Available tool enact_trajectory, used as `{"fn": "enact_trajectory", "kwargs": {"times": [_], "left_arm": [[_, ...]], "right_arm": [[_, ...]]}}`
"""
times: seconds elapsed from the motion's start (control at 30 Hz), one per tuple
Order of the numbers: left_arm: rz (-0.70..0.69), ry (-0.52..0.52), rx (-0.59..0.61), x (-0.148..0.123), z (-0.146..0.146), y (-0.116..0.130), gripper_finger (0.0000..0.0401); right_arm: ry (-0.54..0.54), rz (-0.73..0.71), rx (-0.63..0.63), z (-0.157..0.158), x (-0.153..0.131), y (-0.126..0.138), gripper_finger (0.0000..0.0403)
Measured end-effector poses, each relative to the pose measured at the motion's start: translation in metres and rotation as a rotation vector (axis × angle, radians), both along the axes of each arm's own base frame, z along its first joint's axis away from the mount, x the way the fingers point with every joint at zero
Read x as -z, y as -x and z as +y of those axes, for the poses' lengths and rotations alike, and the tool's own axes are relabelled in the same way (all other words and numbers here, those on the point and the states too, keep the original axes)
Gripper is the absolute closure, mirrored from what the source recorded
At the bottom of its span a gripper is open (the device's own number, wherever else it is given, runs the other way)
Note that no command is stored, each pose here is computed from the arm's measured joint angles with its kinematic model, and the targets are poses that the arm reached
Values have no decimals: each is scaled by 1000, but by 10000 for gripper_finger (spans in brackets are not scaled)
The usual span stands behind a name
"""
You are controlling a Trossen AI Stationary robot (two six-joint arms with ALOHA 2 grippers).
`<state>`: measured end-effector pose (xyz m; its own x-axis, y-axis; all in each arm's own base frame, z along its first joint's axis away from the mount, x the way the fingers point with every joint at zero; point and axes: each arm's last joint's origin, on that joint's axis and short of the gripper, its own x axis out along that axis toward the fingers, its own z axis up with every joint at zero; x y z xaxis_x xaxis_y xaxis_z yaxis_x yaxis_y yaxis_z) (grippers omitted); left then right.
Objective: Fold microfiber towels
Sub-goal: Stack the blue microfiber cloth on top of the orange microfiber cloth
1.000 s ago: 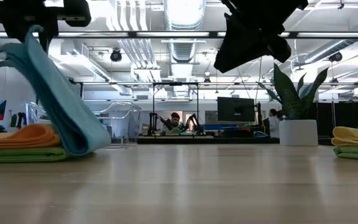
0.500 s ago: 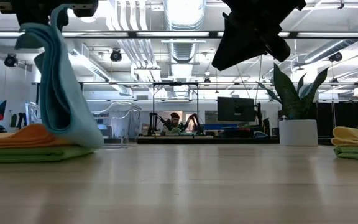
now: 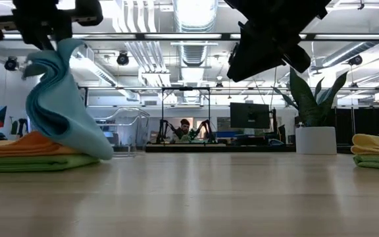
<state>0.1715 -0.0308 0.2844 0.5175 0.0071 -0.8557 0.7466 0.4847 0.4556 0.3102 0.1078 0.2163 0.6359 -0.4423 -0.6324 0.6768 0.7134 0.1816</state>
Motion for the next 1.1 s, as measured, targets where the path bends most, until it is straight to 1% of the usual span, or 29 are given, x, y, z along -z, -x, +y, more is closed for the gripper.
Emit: {"fn": "enact_trajectory", "kwargs": {"times": [0.07,0.13,0.27,0.5,0.63,0.77,1.0,1.1], "left_arm": [[-46,-81,5,-1,1,-7,401],[-83,-129,14,-3,1,-13,401],[-139,-114,35,-5,-2,-27,401],[-57,-131,64,8,-5,-41,401],[-14,-136,68,7,-4,-36,401],[-16,-118,38,0,-2,-27,401],[-89,-78,12,-14,0,-14,401],[-130,-6,-9,-22,1,-7,401]], "right_arm": [[-1,-3,0,0,1,0,346],[-2,-3,0,0,2,0,346],[-6,-4,4,0,3,1,346],[-6,-5,4,0,3,1,346],[-5,-1,0,0,3,1,346],[0,7,-3,0,4,1,346],[6,17,-10,-1,5,2,346],[3,14,-7,-1,5,2,346]]}}
